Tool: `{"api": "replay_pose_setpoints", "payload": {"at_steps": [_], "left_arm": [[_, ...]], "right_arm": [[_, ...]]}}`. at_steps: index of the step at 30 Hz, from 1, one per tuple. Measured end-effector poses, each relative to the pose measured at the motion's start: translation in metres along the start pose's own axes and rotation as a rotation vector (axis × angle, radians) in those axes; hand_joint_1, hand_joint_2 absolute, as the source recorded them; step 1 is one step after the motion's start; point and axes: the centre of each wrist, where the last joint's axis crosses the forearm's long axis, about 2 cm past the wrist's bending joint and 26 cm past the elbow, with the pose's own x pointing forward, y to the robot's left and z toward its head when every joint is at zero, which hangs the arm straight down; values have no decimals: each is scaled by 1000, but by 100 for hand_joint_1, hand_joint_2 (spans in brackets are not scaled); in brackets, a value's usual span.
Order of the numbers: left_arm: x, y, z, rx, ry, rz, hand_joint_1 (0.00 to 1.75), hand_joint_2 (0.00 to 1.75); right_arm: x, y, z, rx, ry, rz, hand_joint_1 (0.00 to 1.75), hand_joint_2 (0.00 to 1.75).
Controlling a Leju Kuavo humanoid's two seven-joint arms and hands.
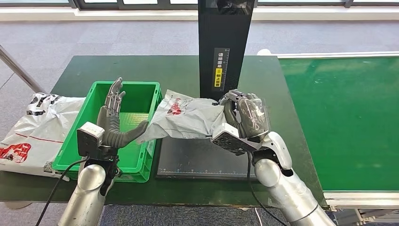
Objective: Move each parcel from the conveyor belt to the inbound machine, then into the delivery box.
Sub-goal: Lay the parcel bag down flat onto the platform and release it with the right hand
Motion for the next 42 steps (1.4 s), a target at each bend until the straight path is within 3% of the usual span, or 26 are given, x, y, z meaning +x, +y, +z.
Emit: {"api": "replay_pose_setpoints", "payload": {"at_steps": [11,42], "left_arm": [[0,-2,-4,-2,1,2,0,175],[7,-12,-7,-15,-1,1,0,175]], "right_arm": [[23,19,-38,90,-75,-48,175,175],[59,72,-51,290,-133,-123,175,175]]}}
